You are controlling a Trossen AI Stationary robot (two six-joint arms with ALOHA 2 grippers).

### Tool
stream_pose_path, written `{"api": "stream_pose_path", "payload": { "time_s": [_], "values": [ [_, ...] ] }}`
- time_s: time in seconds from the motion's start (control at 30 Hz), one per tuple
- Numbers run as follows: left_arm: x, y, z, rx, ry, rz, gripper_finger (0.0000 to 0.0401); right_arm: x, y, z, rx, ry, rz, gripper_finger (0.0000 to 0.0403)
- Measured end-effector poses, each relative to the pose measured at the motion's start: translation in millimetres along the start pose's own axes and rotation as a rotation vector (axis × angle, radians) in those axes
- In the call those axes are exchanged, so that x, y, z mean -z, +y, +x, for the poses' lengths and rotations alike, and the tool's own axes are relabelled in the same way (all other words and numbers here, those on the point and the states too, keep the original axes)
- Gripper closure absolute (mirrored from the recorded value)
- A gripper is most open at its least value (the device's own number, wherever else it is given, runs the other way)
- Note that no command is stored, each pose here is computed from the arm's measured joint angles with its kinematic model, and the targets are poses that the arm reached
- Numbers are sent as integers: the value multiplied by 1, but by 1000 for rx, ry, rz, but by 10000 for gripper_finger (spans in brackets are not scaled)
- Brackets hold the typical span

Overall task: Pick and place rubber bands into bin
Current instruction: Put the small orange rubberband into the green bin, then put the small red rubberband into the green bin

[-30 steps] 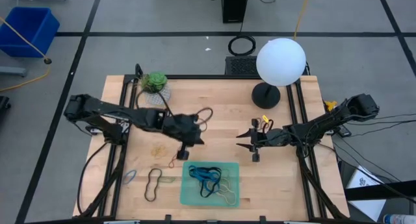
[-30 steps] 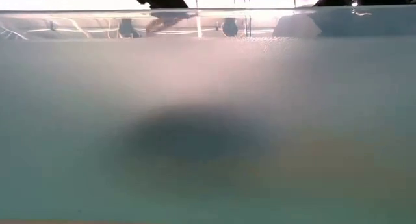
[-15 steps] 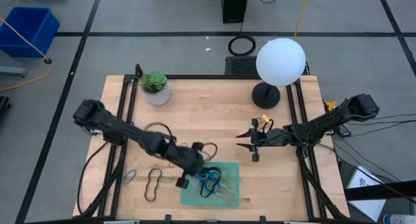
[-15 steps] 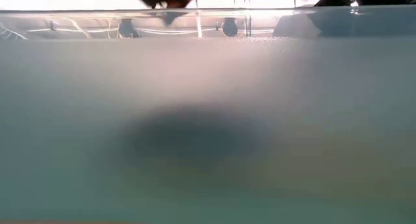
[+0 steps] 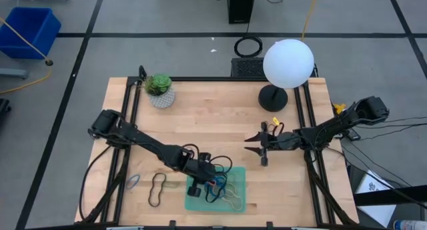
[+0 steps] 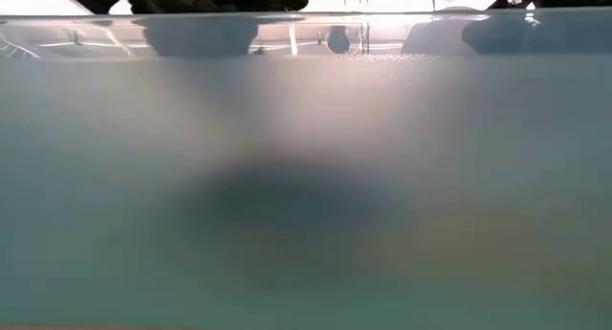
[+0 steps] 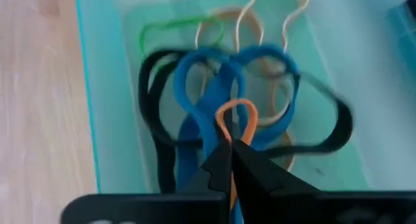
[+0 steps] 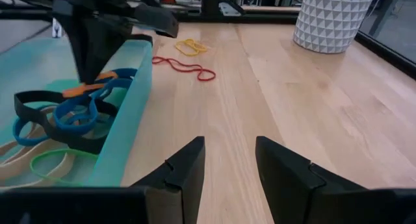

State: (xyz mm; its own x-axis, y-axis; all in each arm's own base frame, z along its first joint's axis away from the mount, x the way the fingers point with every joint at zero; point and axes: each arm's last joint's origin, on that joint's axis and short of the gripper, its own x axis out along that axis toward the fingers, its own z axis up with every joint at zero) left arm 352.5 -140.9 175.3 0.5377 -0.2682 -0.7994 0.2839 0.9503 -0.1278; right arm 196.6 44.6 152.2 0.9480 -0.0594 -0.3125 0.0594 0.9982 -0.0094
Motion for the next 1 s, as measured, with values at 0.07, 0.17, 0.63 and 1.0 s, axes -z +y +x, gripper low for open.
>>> {"api": "stream_pose_path", "payload": {
  "time_s": [0.07,0.17,0.63,1.0],
  "values": [
    [-2,0,-2,-10,-10,-7,371,0,0,-1,-2,-21,7,271],
    [-4,1,-4,-28,-33,-12,356,0,0,-2,-5,-48,14,271],
    [-3,6,-5,-59,-24,-28,269,-4,0,-2,-7,-79,-5,271],
    [-4,15,-35,-70,19,-33,157,-3,0,-2,-6,-73,-9,271]
  ]
}}
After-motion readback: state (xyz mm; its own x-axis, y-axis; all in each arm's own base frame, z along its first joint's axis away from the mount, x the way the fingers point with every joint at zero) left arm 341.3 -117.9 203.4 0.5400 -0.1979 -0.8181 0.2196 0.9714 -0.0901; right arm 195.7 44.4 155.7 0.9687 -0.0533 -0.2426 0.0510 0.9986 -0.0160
